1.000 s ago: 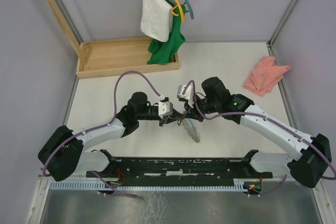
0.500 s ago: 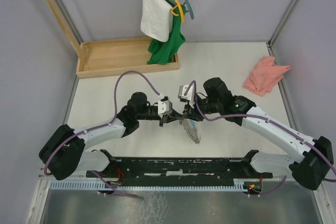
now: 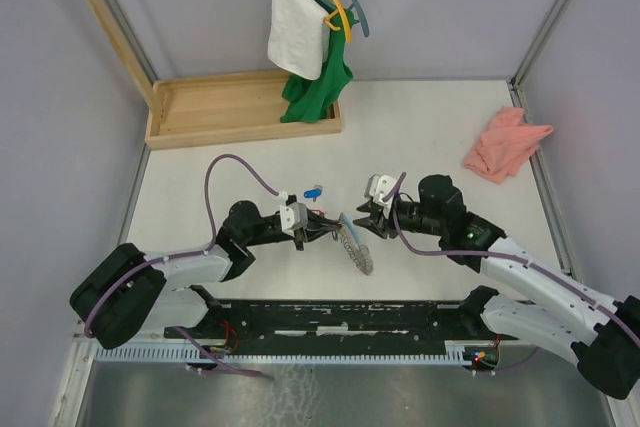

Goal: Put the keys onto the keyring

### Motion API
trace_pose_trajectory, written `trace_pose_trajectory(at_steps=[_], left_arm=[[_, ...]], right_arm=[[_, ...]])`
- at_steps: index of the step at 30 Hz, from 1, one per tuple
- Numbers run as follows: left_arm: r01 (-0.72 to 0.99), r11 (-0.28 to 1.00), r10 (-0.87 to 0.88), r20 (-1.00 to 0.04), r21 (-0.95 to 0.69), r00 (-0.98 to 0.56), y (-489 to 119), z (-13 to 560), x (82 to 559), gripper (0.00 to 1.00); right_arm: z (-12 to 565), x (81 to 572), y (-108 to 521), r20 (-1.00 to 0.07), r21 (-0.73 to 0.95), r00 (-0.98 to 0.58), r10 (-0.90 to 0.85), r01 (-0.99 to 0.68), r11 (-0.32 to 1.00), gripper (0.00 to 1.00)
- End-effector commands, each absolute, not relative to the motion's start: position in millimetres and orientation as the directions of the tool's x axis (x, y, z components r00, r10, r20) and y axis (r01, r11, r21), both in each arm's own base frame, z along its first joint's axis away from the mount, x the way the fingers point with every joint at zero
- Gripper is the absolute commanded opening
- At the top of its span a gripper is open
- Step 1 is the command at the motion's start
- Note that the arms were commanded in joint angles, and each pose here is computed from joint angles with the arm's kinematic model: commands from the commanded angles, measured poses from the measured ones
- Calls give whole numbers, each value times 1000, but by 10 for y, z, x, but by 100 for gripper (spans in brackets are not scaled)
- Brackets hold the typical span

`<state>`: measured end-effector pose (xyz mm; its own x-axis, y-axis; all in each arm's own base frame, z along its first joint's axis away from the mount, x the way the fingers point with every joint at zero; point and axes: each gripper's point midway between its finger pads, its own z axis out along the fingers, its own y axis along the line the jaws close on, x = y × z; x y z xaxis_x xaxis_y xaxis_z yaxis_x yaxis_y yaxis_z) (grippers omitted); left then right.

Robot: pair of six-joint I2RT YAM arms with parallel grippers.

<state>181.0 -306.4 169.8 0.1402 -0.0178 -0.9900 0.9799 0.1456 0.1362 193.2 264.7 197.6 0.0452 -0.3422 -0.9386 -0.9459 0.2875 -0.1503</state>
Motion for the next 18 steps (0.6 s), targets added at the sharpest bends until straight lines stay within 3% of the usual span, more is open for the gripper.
trace_pose_trajectory(at_steps=[1,18], left_arm=[[957,202,-168,-955,208,243,-3050,2157,1862,3],[965,169,-195,-953,200,231,-3072,2124,1803,3]], right_arm=[[2187,2046,2724,-966,-198,133,-223,-934,299,40],[2055,1813,2851,-977,-179,159,-140,-973,144,35]])
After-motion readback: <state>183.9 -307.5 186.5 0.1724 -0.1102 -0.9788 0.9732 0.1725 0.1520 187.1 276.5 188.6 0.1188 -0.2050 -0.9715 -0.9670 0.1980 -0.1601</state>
